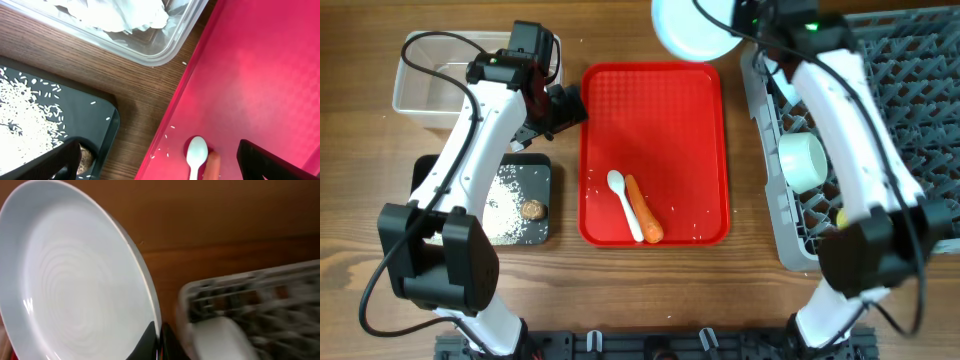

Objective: Sort waste into correct bins and load items into the dishwasher rack
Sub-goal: 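Stand the white plate upright in the rack with the right gripper, then grasp the carrot on the red tray with the left gripper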

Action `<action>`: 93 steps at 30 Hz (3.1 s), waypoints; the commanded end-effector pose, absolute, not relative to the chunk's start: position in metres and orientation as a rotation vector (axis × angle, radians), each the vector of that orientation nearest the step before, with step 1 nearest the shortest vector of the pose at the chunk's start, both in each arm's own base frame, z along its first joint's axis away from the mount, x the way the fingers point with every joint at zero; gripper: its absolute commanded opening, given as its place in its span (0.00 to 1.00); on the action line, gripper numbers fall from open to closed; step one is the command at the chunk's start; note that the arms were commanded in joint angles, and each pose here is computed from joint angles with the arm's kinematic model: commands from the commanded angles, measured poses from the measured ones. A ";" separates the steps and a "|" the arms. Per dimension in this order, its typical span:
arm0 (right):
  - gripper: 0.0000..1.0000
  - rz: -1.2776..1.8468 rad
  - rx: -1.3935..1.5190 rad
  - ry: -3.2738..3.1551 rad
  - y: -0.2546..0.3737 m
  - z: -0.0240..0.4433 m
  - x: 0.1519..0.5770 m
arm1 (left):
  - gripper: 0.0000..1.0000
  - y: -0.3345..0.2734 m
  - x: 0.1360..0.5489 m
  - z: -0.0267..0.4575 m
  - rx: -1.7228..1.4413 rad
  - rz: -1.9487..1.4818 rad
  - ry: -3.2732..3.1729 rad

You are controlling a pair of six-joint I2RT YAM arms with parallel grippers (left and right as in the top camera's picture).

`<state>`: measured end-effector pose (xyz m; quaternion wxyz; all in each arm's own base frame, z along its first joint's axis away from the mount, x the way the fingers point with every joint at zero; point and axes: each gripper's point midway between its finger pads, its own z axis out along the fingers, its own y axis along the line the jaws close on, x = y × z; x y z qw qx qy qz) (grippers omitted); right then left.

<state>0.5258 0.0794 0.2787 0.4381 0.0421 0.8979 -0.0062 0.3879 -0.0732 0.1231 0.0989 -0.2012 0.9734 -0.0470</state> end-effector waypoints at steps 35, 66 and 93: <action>0.53 -1.341 -0.097 2.468 -0.136 0.227 0.481 | 1.00 -0.070 0.388 0.127 -0.607 -0.132 2.861; 0.91 0.303 -0.241 2.537 0.082 0.254 0.446 | 0.88 -0.226 0.315 0.129 -0.326 -0.444 3.056; 0.91 0.303 -0.227 2.567 0.079 0.250 0.441 | 0.60 -0.232 0.256 0.019 -0.484 0.145 3.218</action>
